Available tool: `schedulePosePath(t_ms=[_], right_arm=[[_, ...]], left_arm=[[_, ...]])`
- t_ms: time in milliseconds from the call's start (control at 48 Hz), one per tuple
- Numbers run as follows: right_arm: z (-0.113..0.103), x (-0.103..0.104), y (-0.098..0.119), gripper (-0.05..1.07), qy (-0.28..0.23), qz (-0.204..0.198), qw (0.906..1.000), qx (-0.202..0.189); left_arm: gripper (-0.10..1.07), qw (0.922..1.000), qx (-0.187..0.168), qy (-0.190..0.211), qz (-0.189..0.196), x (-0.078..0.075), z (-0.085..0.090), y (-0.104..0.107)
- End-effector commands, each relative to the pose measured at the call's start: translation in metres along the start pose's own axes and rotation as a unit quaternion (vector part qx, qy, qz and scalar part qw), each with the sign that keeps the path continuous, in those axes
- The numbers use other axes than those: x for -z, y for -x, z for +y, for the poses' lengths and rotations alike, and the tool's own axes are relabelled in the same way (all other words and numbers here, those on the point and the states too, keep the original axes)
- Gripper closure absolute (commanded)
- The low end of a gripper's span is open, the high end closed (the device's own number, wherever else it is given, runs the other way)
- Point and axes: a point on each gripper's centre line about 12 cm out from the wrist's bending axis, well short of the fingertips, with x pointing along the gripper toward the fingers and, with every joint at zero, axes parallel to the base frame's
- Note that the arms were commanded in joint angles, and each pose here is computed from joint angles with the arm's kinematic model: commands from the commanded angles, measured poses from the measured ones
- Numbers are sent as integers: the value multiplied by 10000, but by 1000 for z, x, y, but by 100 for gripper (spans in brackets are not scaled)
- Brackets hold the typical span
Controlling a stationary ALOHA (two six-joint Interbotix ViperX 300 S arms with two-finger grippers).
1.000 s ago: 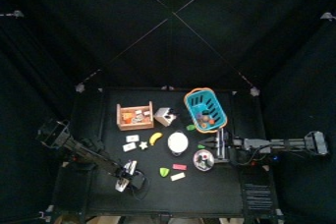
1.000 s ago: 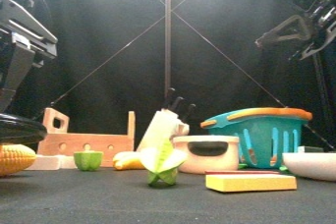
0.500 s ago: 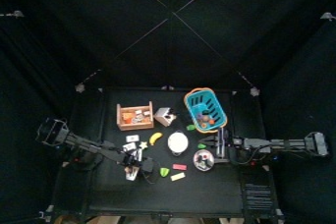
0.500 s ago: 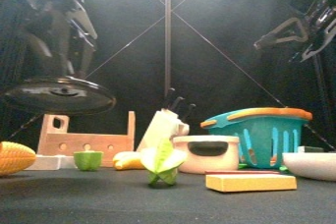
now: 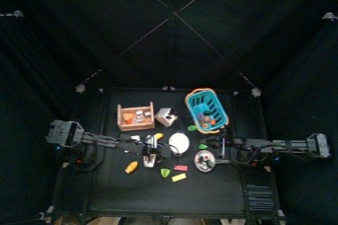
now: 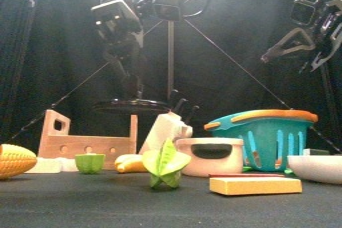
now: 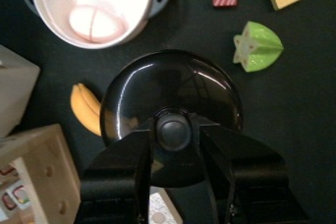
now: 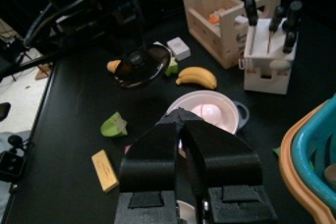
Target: Place pot lid on pot
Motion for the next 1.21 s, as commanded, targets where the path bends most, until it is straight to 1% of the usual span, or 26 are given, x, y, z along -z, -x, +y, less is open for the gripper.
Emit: schedulePosePath(t_ms=[0,104,125,229,375,542,625,708,854,917,1083,1188], right_arm=[[1,-5,-2,101,-27,31,10000,-3],[0,-2,-2,101,-31,109,9999,26],[0,-2,-2,101,-40,130,9999,37],[-1,1,-1,101,-57,166,9998,53],[-2,4,-1,101,-58,224,9997,70],[-2,6,-1,101,-60,314,9995,81],[-3,7,-1,101,-60,368,9993,83],[-3,10,-1,101,-60,436,9990,90],[-3,11,0,101,-68,497,9987,94],[-3,11,0,101,-83,497,9987,96],[-3,13,0,101,-152,542,9984,109],[-3,13,0,101,-168,573,9982,110]], left_arm=[[42,9997,-174,21,-143,-24,12,13],[42,9993,-332,22,-178,-41,22,10],[42,9992,-342,18,-184,-43,23,9],[42,9988,-409,139,-221,-57,35,1],[42,9980,-444,359,-254,-69,53,-9],[42,9966,-487,587,-300,-77,75,-22],[42,9960,-477,665,-352,-81,81,-28],[42,9955,-418,751,-396,-84,83,-33],[42,9948,-280,866,-449,-89,83,-35],[42,9951,-218,853,-459,-90,82,-36],[42,9934,139,960,-606,-95,76,-44],[42,9921,229,1025,-684,-97,75,-49]])
